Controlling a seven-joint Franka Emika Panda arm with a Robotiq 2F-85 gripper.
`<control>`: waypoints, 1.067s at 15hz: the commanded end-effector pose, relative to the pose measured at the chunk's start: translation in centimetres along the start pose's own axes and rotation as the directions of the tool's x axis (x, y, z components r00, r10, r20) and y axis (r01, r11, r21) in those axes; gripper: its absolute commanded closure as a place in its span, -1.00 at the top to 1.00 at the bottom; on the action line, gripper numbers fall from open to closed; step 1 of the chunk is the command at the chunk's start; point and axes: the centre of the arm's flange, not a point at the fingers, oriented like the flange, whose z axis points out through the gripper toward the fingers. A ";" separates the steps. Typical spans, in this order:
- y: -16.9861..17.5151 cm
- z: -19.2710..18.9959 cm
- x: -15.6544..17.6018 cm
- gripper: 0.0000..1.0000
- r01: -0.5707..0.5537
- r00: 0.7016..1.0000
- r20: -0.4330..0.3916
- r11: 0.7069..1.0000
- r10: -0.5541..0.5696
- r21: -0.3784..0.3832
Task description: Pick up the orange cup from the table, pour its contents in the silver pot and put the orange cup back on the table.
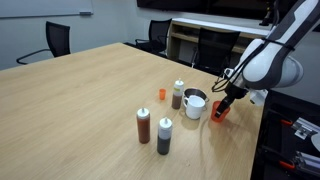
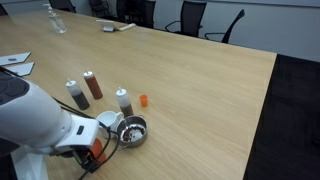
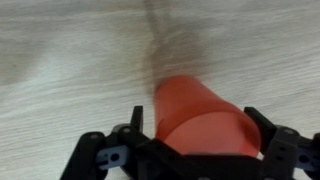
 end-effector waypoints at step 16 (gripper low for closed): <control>-2.6 -5.3 -0.9 1.00 0.112 0.991 -0.073 0.992 -0.116 -0.054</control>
